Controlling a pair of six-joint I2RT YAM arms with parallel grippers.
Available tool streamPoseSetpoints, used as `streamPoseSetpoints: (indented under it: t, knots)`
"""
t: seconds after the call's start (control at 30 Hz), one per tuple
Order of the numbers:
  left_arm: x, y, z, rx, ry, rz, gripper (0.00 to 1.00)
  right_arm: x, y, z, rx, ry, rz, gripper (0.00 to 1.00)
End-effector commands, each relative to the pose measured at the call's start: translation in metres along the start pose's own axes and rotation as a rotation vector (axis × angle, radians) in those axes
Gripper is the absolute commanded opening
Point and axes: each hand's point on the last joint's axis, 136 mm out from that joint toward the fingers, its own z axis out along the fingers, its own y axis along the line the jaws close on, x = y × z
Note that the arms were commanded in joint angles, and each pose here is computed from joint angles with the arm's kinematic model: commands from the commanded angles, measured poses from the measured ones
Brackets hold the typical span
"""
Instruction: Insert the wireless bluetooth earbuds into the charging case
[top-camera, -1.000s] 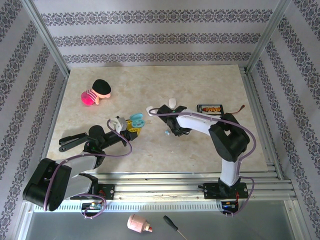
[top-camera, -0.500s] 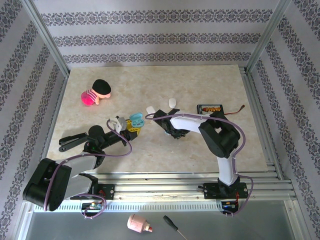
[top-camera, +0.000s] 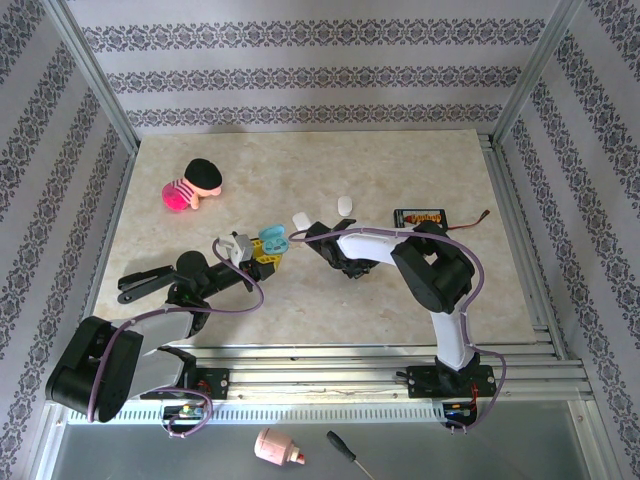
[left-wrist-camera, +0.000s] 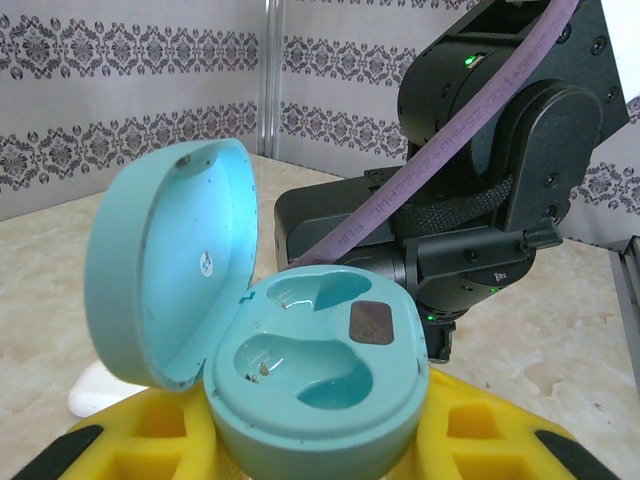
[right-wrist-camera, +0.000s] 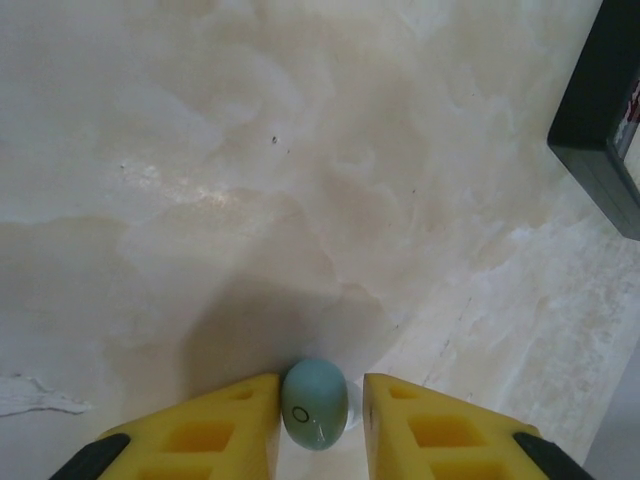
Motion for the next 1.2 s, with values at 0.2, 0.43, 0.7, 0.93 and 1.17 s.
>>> streamPoseSetpoints:
  t: [0.2, 0.43, 0.7, 0.93, 1.17]
  knots:
    - [-0.010, -0.003, -0.003, 0.017, -0.045, 0.021, 0.32, -0.001, -0.005, 0.008, 0.022, 0.026, -0.035, 0.20]
    - [-0.010, -0.005, -0.002, 0.032, -0.043, 0.022, 0.33, -0.004, -0.009, -0.012, -0.076, -0.018, 0.037, 0.17]
    - [-0.010, -0.009, 0.001, 0.078, -0.045, 0.027, 0.34, -0.002, 0.006, -0.051, -0.568, -0.005, 0.277, 0.18]
    - [-0.010, -0.010, 0.002, 0.090, -0.045, 0.026, 0.34, -0.017, -0.001, -0.081, -0.929, -0.061, 0.496, 0.17]
    - [-0.005, -0.014, 0.007, 0.123, -0.031, 0.020, 0.34, -0.026, -0.007, -0.097, -1.138, -0.068, 0.602, 0.17]
